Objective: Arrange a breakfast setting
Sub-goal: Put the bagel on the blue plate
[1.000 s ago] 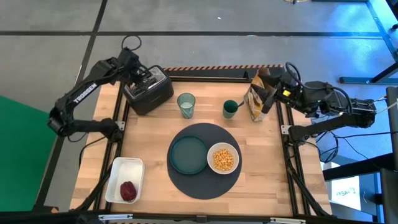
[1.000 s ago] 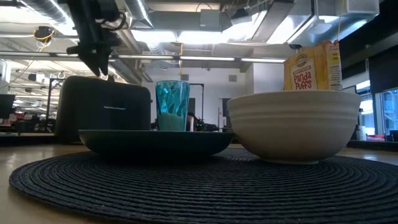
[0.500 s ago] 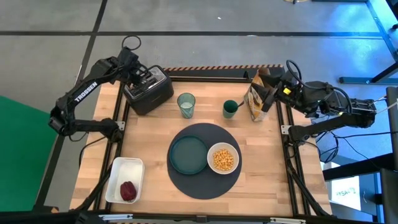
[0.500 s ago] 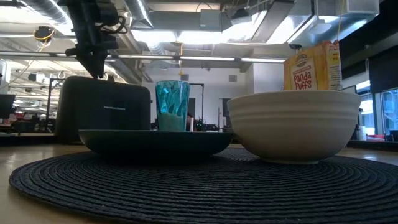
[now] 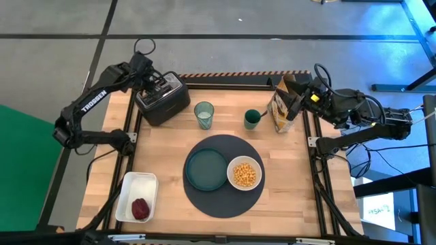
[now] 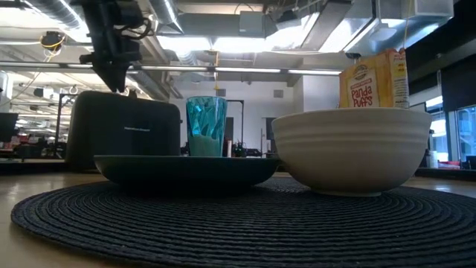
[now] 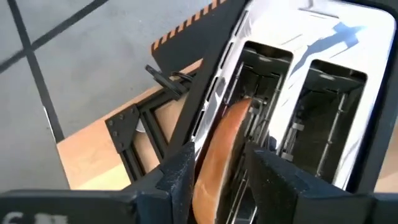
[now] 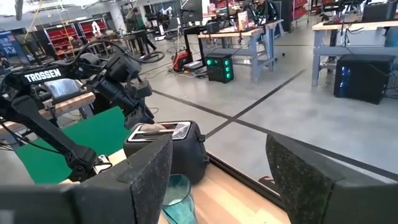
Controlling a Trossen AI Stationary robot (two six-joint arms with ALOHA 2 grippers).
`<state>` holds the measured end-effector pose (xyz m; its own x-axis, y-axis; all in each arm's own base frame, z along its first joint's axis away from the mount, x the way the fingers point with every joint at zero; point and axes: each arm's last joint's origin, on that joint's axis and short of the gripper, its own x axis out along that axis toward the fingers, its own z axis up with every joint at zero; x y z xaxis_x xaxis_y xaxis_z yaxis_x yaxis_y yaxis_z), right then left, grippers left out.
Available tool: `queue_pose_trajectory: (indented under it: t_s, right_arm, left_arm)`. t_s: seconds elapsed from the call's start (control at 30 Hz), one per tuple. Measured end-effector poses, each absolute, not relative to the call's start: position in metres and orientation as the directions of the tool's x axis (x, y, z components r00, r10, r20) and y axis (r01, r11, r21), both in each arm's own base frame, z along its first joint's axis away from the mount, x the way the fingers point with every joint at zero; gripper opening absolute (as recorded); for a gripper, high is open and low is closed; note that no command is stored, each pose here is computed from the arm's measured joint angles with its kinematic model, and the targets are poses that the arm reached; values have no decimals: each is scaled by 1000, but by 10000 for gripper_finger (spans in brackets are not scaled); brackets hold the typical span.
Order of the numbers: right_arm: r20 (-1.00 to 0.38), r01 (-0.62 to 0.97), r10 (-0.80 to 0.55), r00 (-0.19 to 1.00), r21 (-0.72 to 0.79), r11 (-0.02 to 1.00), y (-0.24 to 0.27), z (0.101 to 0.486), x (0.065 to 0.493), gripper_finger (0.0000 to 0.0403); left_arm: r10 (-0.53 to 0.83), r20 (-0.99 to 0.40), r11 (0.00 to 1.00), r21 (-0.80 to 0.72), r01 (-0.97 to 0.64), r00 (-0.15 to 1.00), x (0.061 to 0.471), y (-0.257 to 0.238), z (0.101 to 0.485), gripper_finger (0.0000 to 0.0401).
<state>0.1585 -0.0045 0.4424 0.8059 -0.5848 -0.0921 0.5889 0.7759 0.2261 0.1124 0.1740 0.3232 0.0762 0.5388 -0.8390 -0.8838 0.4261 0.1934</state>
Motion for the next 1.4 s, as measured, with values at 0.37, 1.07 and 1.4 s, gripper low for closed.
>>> queue_pose_trajectory:
  t_s: [0.37, 1.07, 1.4]
  right_arm:
    - [-92, 589, -586, 805, 245, 770, -5, 442, 159, 250]
    - [-93, 583, -581, 809, 263, 769, -4, 442, 159, 250]
    - [-111, 556, -547, 830, 254, 792, -3, 439, 167, 250]
  left_arm:
    - [472, -881, 458, 225, -860, 21, 116, 186, 309, 126]
    - [574, -809, 419, 156, -895, 128, 107, 166, 341, 9]
    - [609, -490, 672, -100, -734, 624, 108, 119, 437, 7]
